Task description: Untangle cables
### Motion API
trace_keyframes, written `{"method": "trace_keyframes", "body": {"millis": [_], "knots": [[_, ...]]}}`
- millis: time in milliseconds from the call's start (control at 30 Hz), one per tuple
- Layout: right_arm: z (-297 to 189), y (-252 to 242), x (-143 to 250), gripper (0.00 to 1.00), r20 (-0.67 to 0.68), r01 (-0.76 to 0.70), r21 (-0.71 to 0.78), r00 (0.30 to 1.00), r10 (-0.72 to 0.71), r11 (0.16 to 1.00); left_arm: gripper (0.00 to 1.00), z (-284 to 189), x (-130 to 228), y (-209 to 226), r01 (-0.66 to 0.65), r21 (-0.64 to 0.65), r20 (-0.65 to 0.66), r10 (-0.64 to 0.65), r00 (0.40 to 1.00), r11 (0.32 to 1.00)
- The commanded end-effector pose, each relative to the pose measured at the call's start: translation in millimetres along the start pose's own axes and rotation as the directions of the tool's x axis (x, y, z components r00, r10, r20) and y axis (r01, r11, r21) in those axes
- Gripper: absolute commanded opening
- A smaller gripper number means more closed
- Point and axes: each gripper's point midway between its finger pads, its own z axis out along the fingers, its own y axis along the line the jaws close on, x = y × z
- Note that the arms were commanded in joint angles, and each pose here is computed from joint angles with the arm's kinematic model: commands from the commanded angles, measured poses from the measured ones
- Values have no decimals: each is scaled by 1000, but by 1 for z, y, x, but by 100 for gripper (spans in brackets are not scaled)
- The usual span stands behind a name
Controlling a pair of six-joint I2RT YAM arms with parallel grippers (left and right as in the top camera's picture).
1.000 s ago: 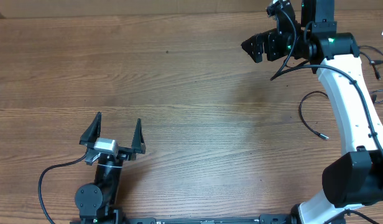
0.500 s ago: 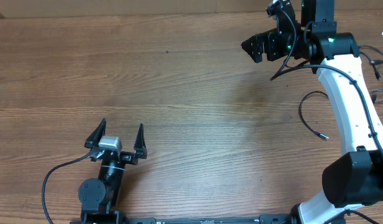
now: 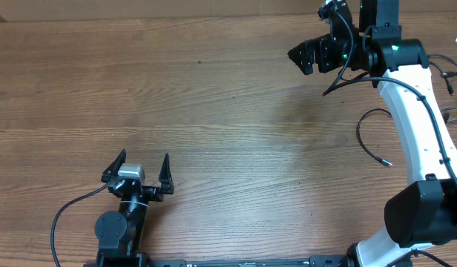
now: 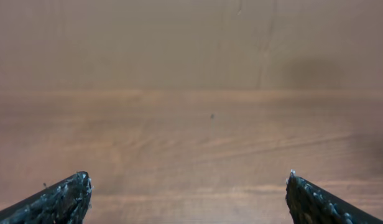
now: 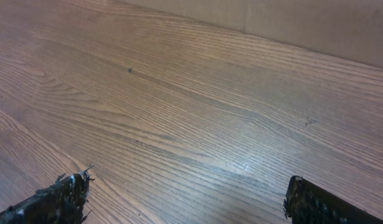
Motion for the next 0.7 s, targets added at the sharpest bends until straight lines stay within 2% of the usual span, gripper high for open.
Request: {"method": "trace_keyframes", "body": {"millis": [0,133,667], "knots": [[0,0,-1,100,4,-3,-5,1000,3,1000,100,-4,8,7,18,-38,-21,-18,1000,999],[0,0,-1,100,4,-2,-5,1000,2,1000,100,-7,-2,7,17,-41,24,-16,1000,999],[0,0,-1,100,4,-2,-5,1000,2,1000,100,-7,-1,10,-5,-59,18,6,1000,998]]}}
